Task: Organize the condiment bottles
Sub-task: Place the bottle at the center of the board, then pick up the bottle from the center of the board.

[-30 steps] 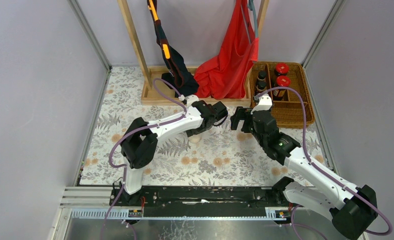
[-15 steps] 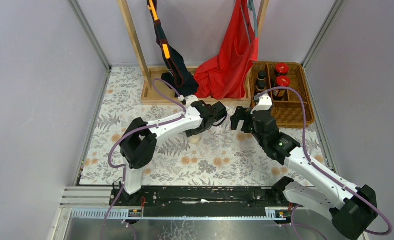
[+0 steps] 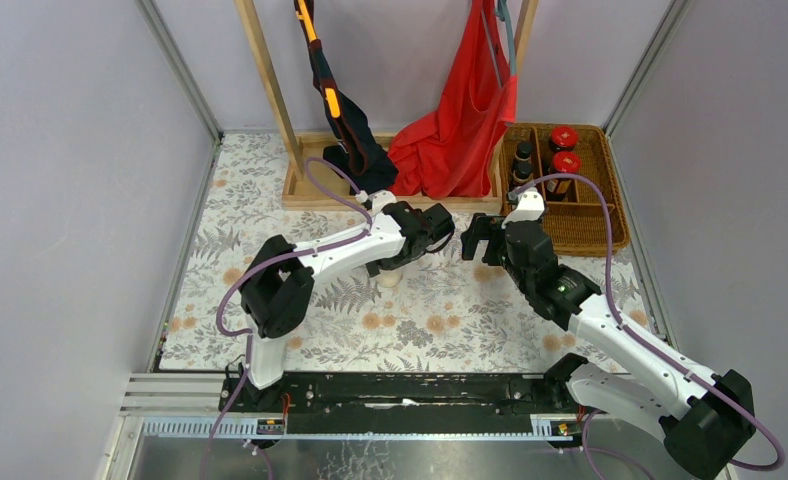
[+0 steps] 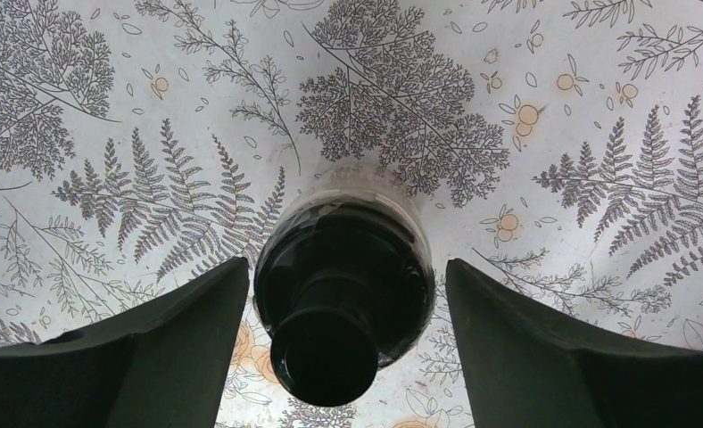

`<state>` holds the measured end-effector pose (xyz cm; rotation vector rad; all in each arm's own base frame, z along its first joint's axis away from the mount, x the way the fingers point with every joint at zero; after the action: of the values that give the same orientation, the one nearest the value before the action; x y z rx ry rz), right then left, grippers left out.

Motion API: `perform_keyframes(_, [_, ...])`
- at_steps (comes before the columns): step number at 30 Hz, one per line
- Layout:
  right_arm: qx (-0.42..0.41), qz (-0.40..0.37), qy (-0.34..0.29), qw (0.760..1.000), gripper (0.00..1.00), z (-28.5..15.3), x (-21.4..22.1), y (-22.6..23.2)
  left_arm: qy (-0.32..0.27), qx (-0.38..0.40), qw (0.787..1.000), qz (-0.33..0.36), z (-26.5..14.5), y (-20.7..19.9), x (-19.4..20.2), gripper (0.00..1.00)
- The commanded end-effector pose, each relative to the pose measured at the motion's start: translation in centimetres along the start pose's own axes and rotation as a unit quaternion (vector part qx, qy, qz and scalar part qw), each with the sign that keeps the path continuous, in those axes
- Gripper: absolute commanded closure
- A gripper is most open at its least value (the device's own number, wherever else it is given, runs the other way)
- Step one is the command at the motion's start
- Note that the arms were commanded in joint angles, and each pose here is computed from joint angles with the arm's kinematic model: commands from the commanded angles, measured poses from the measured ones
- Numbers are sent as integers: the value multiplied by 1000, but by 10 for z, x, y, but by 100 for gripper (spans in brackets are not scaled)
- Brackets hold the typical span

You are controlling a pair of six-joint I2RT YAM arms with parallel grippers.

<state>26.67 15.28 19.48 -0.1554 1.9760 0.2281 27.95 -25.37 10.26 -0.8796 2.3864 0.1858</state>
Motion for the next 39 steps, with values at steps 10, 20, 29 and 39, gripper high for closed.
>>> perform_keyframes(10, [0,12,-24,1000,0,-2,-12,0,-18,39,999,-16,-33,-2,-22,1])
perform_keyframes(20, [23,14,-21,999,1,-1,-13,-6,-74,70,995,1,-68,0,-42,0])
perform_keyframes(29, [43,21,-19,999,1,2,-13,-11,-133,73,988,7,-88,23,-74,0])
perform_keyframes(39, [17,-6,-10,1000,1,5,-14,-2,-209,95,972,-50,-106,95,-120,0])
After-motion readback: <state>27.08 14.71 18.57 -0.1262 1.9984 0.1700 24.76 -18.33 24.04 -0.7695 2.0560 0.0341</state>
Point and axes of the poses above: each gripper's point midway between its finger pads, its own z axis out along the fingers, its own y axis along the line the jaws close on, x = y × z, the point moved 2 cm from there along -z, back along the fingers, and after that the axes turned 11 degrees about -z, right-handed, at the moved point
